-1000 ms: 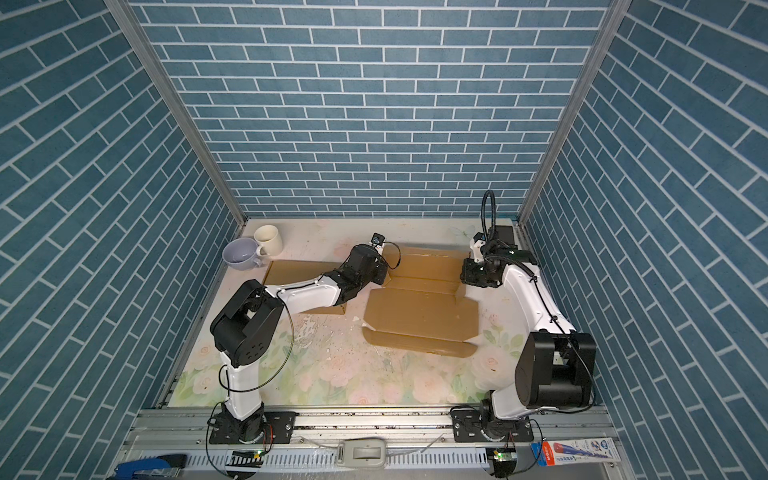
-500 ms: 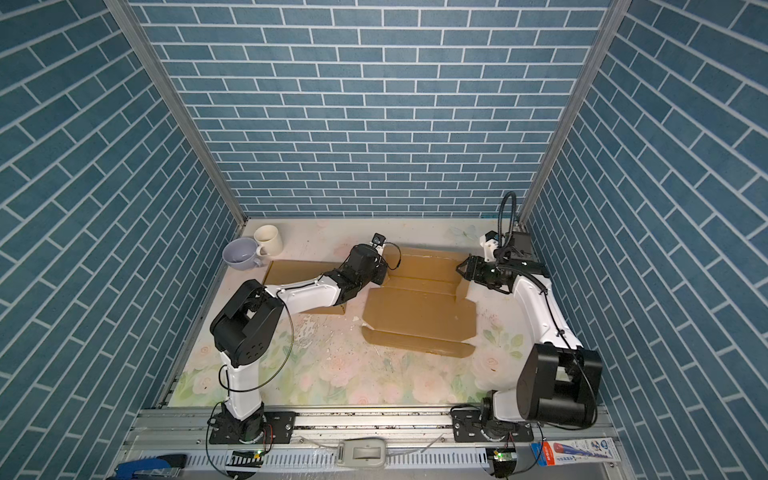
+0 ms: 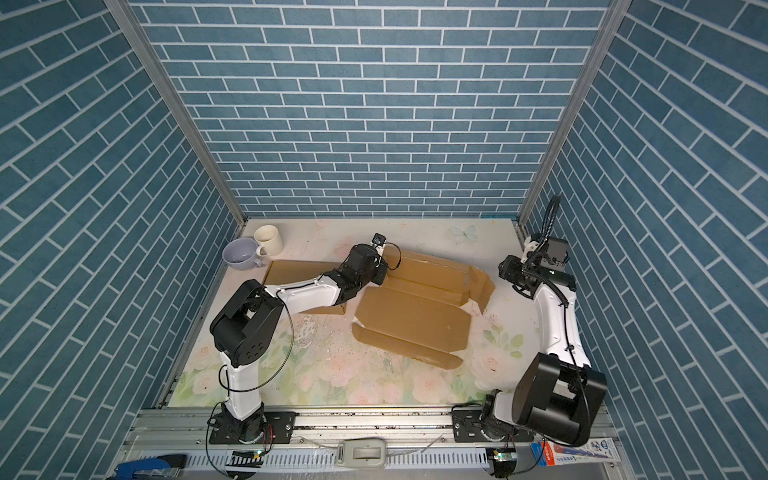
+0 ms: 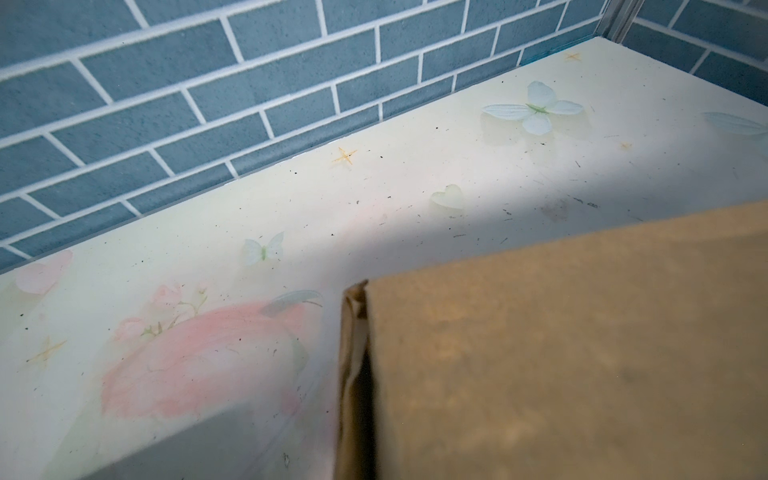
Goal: Fold the paper box
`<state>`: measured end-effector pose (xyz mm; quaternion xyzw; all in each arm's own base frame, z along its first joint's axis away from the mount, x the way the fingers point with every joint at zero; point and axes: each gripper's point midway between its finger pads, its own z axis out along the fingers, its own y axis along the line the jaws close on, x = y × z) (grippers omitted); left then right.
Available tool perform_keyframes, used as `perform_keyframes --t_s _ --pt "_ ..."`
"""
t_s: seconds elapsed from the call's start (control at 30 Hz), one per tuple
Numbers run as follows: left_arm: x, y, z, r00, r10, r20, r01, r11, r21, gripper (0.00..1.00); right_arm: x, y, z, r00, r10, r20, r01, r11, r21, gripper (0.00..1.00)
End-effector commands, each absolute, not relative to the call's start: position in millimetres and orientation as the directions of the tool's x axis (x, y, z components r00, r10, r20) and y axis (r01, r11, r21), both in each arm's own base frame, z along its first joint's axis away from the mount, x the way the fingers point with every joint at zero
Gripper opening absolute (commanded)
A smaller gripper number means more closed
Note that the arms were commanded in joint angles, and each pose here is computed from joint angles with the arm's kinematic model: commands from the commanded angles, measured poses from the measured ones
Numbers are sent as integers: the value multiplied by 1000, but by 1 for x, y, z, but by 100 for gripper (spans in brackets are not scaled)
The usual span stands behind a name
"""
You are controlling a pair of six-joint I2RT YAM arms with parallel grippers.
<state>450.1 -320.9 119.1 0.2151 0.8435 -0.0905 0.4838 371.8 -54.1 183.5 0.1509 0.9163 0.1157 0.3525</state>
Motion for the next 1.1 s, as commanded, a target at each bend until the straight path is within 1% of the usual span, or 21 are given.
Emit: perform_keyframes --t_s 0.0,0.07,0.13,0.23,0.3,0.43,0.63,0.8,0.9,1.07 --pt "436 -305 70 -542 366 -757 465 881 93 0 373 -76 141 -750 290 -594 234 957 171 52" --pt "436 -306 72 -540 365 -758 467 879 90 0 381 -74 128 -752 260 -606 195 966 173 52" --pt "436 -307 73 -541 363 -758 468 880 88 0 384 -62 117 -757 235 -609 132 969 210 52" --pt "438 -306 74 -551 354 -756 459 885 80 0 377 -34 104 -780 169 -602 10 966 258 50" --pt "439 -305 75 -565 343 -750 450 890 68 0 366 -14 101 -795 103 -598 -57 969 241 50" --pt "440 -307 81 -569 327 -755 444 894 53 0 342 12 100 -801 21 -598 -119 974 193 50" --pt "439 -307 79 -571 325 -754 444 895 49 0 331 51 115 -777 -115 -619 -261 954 151 50" --pt "438 -306 76 -575 325 -751 443 895 48 0 336 62 122 -753 -151 -640 -297 947 126 53" --pt "438 -307 76 -577 320 -751 443 896 41 0 344 63 117 -748 -145 -647 -283 952 114 53" --pt "437 -307 77 -580 323 -748 443 895 43 0 345 83 115 -727 -117 -677 -324 927 187 54"
